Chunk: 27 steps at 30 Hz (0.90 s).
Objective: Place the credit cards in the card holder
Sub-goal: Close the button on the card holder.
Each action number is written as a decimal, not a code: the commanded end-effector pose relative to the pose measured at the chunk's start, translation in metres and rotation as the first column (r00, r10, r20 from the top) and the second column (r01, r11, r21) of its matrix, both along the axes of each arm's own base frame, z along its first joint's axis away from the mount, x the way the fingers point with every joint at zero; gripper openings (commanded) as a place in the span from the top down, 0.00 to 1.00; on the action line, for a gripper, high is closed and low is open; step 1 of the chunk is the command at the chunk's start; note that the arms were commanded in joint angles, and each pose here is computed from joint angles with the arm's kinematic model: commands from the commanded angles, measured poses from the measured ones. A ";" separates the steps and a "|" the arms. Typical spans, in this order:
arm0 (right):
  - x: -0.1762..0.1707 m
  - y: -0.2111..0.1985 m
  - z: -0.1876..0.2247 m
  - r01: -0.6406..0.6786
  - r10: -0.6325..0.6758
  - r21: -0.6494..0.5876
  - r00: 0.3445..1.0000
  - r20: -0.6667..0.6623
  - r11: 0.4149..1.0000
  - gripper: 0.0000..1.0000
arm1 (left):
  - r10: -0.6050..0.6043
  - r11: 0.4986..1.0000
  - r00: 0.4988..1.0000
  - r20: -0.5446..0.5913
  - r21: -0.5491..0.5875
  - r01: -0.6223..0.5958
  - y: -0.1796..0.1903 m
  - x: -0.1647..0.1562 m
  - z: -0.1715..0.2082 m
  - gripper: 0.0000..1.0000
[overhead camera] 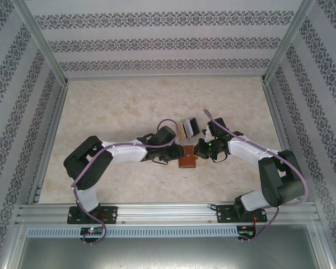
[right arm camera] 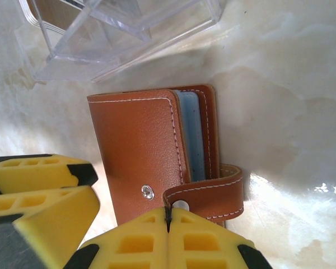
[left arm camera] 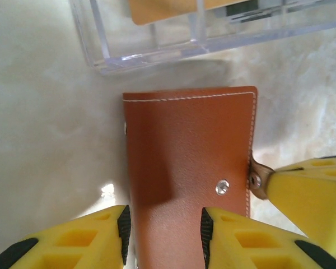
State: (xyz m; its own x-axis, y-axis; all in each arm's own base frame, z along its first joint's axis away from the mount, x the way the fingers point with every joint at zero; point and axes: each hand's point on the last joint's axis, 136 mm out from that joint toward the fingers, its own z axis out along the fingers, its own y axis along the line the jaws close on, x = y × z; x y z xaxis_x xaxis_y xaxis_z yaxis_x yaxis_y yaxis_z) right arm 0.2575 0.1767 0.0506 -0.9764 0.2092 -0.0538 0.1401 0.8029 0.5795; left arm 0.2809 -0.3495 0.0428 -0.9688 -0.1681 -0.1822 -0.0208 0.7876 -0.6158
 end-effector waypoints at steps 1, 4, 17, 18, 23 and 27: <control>0.002 0.002 0.002 0.001 -0.001 -0.005 1.000 -0.008 1.000 1.00 | -0.034 0.998 0.999 -0.014 0.052 0.034 -0.002 -0.003 -0.012 0.59; 0.002 0.002 0.004 0.001 -0.001 -0.013 1.000 -0.003 1.000 1.00 | -0.045 0.997 0.998 -0.039 0.059 0.048 -0.007 -0.002 -0.021 0.58; 0.003 0.010 0.013 -0.034 0.034 -0.009 0.999 0.010 0.999 1.00 | -0.035 0.997 0.997 -0.069 0.064 0.040 -0.009 -0.003 -0.035 0.63; 0.003 0.012 0.012 -0.039 0.039 -0.012 0.999 0.010 0.999 1.00 | -0.038 0.997 0.997 -0.071 0.061 0.043 -0.010 -0.004 -0.035 0.63; 0.003 0.020 0.008 -0.053 0.053 -0.016 0.999 0.002 0.998 1.00 | -0.038 0.998 0.997 -0.073 0.056 0.042 -0.012 -0.003 -0.036 0.65; 0.003 0.019 0.001 -0.052 0.052 -0.035 0.999 -0.015 0.998 1.00 | -0.036 0.998 0.997 -0.072 0.051 0.040 -0.012 -0.003 -0.036 0.66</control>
State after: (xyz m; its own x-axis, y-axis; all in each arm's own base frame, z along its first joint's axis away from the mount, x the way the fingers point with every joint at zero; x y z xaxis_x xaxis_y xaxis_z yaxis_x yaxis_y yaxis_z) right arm 0.2552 0.1921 0.0498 -0.9870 0.1565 -0.0367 0.1103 0.8252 0.5540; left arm 0.2855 -0.3572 0.0262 -0.9783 -0.1420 -0.1507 -0.0271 0.8094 -0.5867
